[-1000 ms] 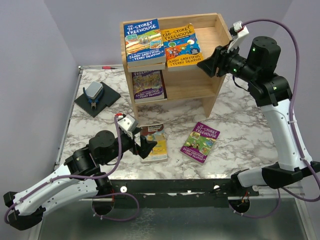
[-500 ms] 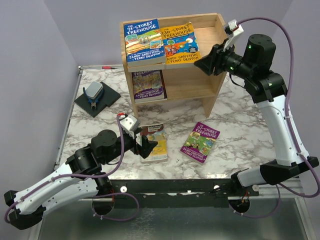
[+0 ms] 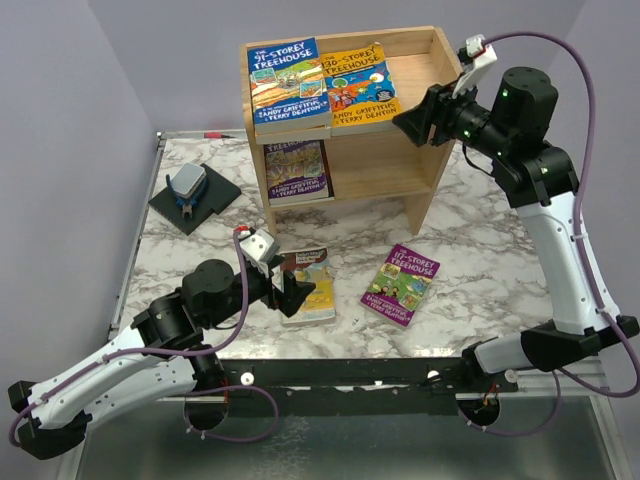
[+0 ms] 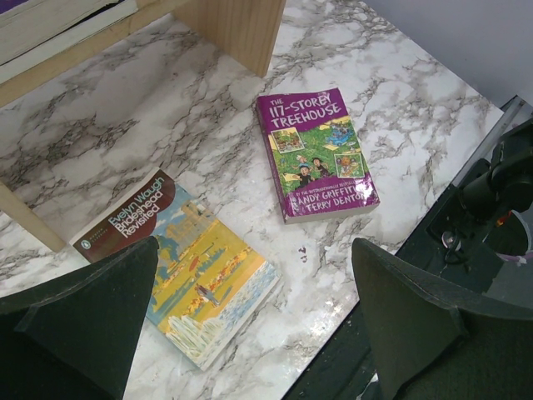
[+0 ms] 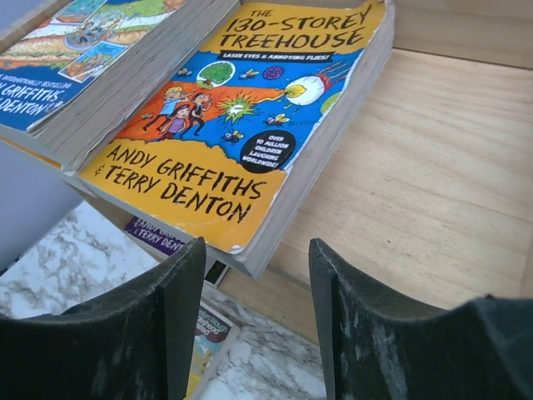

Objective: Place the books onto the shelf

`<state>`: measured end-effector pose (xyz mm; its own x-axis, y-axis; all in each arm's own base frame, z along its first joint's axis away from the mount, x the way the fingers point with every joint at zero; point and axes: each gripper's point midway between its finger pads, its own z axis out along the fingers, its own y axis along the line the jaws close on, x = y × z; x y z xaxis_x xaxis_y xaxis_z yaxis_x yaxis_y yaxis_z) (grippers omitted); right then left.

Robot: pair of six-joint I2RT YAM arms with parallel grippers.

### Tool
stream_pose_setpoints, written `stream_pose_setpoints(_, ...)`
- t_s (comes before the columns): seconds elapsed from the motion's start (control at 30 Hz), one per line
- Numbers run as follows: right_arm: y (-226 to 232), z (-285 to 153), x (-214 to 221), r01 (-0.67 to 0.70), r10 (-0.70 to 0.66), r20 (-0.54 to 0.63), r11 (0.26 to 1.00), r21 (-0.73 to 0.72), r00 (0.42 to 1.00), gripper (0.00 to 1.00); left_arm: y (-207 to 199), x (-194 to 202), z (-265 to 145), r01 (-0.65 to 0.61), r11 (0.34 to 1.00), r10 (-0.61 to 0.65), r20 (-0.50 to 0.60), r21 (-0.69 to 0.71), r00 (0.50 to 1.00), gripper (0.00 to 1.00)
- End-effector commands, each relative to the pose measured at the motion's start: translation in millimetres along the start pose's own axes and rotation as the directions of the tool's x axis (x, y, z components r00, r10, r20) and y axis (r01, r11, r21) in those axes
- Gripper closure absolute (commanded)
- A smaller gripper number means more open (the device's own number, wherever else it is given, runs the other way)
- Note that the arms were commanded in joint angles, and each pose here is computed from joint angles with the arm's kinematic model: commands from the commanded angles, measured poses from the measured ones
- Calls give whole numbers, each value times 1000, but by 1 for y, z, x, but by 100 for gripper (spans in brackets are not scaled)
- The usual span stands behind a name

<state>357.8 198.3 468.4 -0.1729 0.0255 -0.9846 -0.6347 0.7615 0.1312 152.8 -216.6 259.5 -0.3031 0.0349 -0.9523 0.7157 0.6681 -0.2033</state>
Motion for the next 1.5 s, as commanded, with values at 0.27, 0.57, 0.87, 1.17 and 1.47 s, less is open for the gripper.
stream_pose_setpoints(0.27, -4, -46, -23, -69, 54, 113, 989, 130, 992, 41, 1, 4, 1, -7, 1000, 7, -9, -1, 1000, 1)
stream_pose_setpoints(0.57, -13, -103, 70, -232, 236, 22, 924, 305, 971, 33, -5, 13, 13, 16, 1000, -15, -60, 14, 998, 1)
stream_pose_setpoints(0.87, -37, -142, 232, -453, 564, -3, 667, 592, 826, 26, -20, 15, 46, 82, 996, -78, -122, 30, 989, 1)
stream_pose_setpoints(1.17, -36, -143, 346, -542, 771, -5, 452, 709, 637, 23, -18, 63, 117, 182, 979, -200, -268, -92, 942, 1)
stream_pose_setpoints(1.47, -43, -148, 395, -537, 824, 47, 324, 779, 565, 22, -19, 111, 184, 214, 964, -258, -355, -160, 898, 1)
